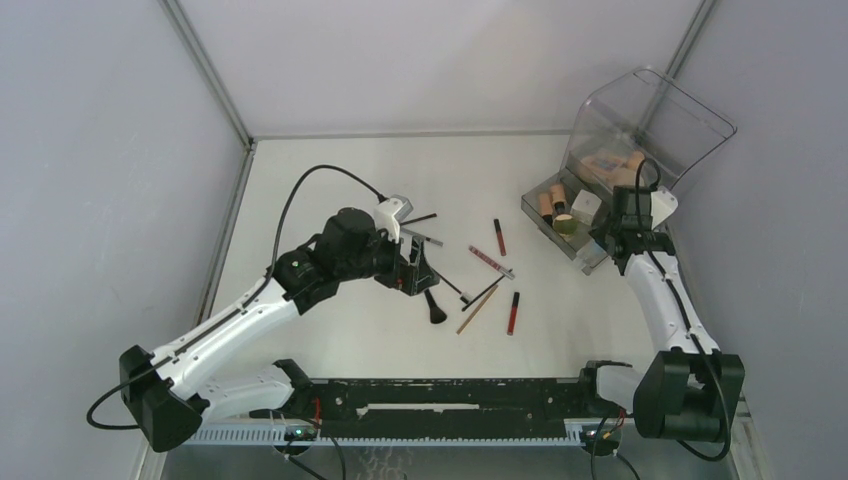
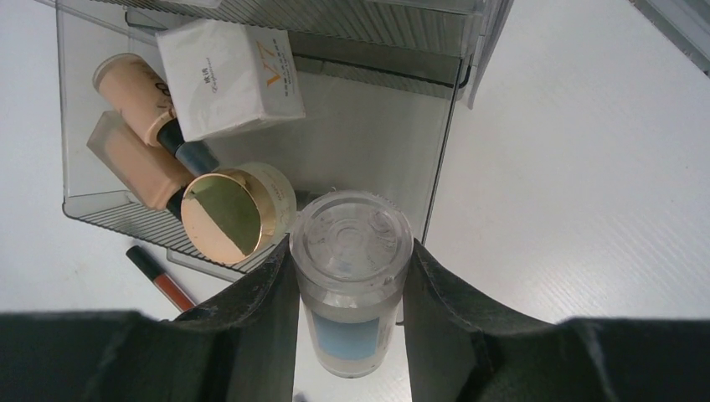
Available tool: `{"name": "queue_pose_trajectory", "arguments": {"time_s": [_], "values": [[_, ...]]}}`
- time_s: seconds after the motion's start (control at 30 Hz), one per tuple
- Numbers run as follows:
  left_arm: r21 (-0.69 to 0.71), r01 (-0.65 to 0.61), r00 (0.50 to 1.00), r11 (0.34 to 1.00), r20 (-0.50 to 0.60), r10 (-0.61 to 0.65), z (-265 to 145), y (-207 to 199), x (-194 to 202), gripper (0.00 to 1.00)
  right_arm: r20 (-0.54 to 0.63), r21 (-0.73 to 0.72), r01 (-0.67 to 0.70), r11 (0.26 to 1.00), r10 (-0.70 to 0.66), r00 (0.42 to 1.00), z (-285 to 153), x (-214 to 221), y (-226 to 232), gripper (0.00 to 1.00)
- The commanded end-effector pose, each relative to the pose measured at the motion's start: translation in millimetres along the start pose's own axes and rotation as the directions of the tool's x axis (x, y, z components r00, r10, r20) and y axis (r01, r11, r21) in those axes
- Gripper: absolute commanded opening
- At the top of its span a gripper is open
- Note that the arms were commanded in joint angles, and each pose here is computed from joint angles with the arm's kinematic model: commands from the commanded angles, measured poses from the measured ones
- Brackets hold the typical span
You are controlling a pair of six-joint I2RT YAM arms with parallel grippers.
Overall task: Organize the makeup
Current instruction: Place the makeup in the drawer.
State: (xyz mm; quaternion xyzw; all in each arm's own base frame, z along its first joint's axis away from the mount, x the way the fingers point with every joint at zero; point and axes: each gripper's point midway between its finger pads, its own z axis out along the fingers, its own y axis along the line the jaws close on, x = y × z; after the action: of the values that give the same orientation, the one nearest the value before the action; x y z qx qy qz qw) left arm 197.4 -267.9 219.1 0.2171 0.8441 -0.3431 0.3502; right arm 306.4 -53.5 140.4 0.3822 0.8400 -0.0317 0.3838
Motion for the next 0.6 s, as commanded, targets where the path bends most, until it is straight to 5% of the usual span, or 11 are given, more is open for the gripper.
{"name": "queue_pose_trajectory", "arguments": {"time_s": [0.0, 0.2, 0.4, 0.57], "values": [[0.017, -0.01, 1.0, 1.0, -0.013, 0.01, 5.6, 0.4, 7.8, 0.96, 0.083, -0.042, -0.058, 0.997, 0.062, 0.995, -1.2, -30.6, 16.6, 0.02], [0.018, -0.01, 1.0, 1.0, -0.009, 0.011, 4.7, 0.4, 7.6, 0.96, 0.096, -0.034, -0.05, 0.998, 0.053, 0.994, 3.8, -33.7, 16.5, 0.07], [0.017, -0.01, 1.0, 1.0, -0.013, 0.01, 4.9, 0.7, 8.7, 0.96, 0.069, -0.024, -0.042, 0.999, 0.044, 0.997, 9.6, -27.9, 15.4, 0.57], [0.018, -0.01, 1.0, 1.0, -0.013, 0.01, 4.3, 0.7, 8.9, 0.96, 0.071, -0.026, -0.038, 0.999, 0.04, 0.997, 7.5, -28.5, 14.5, 0.67]]}}
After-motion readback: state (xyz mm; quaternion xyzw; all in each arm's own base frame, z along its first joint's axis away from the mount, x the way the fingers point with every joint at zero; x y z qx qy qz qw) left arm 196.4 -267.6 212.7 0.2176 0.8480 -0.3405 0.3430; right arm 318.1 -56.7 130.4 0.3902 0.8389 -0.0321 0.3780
